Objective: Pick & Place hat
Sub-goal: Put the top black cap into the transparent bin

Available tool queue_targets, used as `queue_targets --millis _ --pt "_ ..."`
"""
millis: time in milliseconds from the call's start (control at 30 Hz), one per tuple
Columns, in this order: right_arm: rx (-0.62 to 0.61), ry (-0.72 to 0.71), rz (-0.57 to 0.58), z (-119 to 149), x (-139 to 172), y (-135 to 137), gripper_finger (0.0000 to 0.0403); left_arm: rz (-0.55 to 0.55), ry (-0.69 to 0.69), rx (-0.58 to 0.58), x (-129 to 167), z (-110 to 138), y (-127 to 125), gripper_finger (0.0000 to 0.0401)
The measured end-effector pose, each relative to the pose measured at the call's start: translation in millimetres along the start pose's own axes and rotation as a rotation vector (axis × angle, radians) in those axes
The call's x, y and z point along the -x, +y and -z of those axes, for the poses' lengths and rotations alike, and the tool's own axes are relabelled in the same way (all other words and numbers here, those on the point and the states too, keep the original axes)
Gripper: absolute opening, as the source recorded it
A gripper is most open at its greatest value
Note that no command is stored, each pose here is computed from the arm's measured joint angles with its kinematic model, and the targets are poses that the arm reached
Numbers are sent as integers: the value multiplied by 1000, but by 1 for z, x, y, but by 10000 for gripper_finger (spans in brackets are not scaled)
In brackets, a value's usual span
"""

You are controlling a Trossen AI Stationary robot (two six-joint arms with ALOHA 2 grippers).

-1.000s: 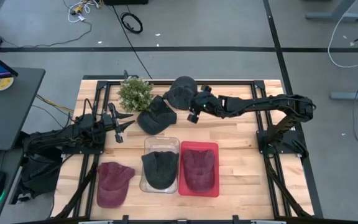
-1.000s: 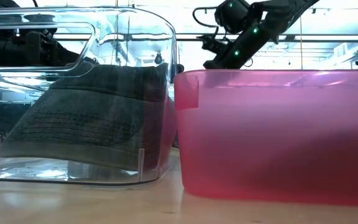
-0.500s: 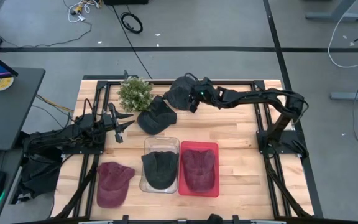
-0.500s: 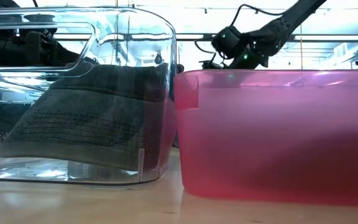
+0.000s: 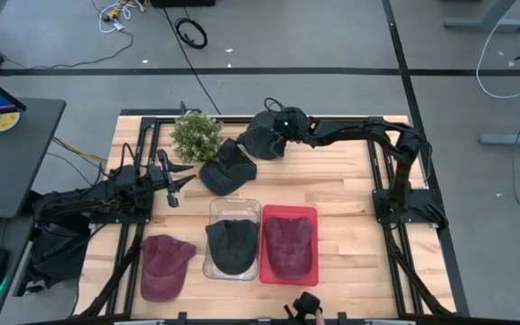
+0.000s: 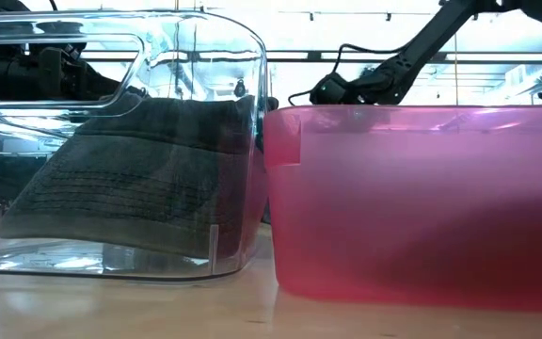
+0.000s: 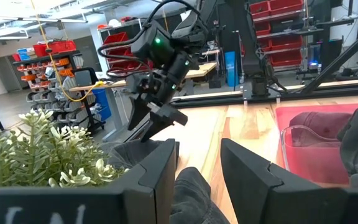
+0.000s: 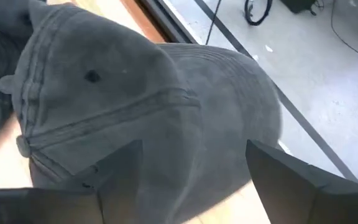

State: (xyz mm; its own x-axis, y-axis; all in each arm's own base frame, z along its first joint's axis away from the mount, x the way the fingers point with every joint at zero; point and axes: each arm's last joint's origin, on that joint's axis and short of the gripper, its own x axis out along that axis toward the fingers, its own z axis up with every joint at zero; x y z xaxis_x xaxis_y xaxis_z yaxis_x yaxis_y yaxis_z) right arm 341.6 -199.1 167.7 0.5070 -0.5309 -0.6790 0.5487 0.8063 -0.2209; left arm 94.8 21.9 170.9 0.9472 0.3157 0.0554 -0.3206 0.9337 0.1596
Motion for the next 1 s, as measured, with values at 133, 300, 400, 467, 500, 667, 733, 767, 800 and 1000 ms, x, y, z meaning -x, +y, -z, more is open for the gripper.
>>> queue_targets --millis 133,300,400,467,500,667,733,767,800,1000 --pt "-23 37 2 -5 -7 -5 277 0 0 0 0 0 0 133" --pt "-45 79 -17 -8 -14 -10 254 0 0 0 0 0 0 133" --pt "-49 85 -45 -8 -20 -9 240 0 0 0 0 0 0 133" --pt "-48 108 -56 -5 -25 -8 233 0 0 0 0 0 0 133" --pt "-49 120 -57 -4 -28 -7 229 0 0 0 0 0 0 133" --pt "-66 120 -50 -3 -32 -8 210 0 0 0 0 0 0 133" --pt "-68 114 -48 -4 -32 -8 194 0 0 0 0 0 0 133" --pt "-65 114 -49 -4 -32 -8 182 0 0 0 0 0 0 133" --pt "-58 115 -49 -3 -32 -8 167 0 0 0 0 0 0 133" --pt "-15 145 -50 -1 -30 -9 22 0 0 0 0 0 0 133"
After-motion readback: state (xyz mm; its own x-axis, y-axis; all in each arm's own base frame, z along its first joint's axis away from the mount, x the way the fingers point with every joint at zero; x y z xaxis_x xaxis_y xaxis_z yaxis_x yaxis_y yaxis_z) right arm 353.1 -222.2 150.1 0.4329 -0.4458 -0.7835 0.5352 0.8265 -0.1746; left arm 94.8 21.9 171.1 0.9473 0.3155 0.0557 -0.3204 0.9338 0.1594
